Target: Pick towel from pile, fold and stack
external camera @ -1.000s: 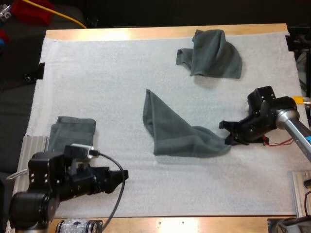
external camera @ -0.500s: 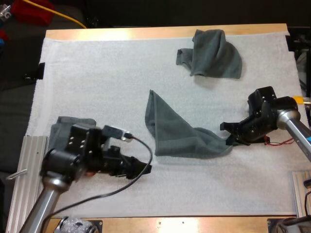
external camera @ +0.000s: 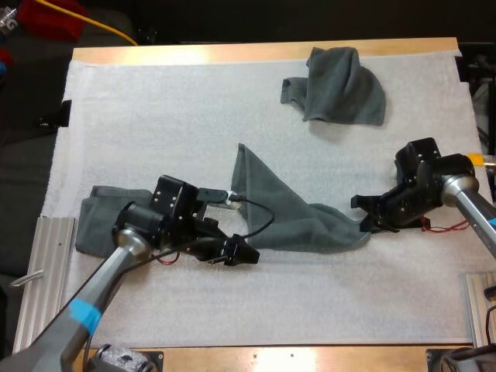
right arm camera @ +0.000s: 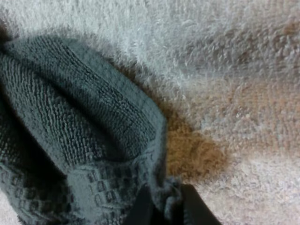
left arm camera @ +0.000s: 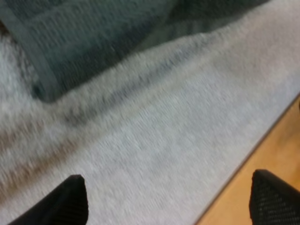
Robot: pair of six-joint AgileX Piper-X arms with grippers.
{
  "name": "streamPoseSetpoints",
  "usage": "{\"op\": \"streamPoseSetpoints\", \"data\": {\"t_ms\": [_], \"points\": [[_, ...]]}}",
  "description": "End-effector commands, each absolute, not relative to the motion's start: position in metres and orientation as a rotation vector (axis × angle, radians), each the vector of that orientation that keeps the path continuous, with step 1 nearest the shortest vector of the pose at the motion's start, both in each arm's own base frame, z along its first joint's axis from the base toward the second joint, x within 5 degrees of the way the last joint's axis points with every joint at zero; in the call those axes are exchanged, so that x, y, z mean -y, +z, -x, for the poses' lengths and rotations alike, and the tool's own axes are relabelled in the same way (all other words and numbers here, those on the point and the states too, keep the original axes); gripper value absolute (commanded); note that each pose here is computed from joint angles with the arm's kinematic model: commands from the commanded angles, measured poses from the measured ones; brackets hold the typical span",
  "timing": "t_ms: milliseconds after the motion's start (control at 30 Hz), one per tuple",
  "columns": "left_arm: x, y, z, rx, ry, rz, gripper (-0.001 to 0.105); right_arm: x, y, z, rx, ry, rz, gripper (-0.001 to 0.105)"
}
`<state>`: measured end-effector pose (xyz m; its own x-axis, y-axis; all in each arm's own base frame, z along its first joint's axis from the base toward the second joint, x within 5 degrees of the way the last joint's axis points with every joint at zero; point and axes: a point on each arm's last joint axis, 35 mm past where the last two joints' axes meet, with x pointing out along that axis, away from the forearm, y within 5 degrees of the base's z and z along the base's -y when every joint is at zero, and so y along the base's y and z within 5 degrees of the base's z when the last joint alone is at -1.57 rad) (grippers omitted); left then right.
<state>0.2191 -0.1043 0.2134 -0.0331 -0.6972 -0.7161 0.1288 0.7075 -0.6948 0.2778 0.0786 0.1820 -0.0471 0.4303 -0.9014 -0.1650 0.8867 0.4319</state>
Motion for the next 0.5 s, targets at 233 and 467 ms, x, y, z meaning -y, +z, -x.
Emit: {"op": "streamPoseSetpoints", "data": {"t_ms": [233,467], "points": [[0.113,0.183,-0.241,-1.469,-0.703,0.493,0.069,-0.079,0.185,-0.278,-1.525,0.502,-0.204,0.006],[0.118,0.159,-0.255,-1.47,-0.689,0.511,0.069,-0.08,0.185,-0.278,-1.522,0.502,-0.203,0.006]]}}
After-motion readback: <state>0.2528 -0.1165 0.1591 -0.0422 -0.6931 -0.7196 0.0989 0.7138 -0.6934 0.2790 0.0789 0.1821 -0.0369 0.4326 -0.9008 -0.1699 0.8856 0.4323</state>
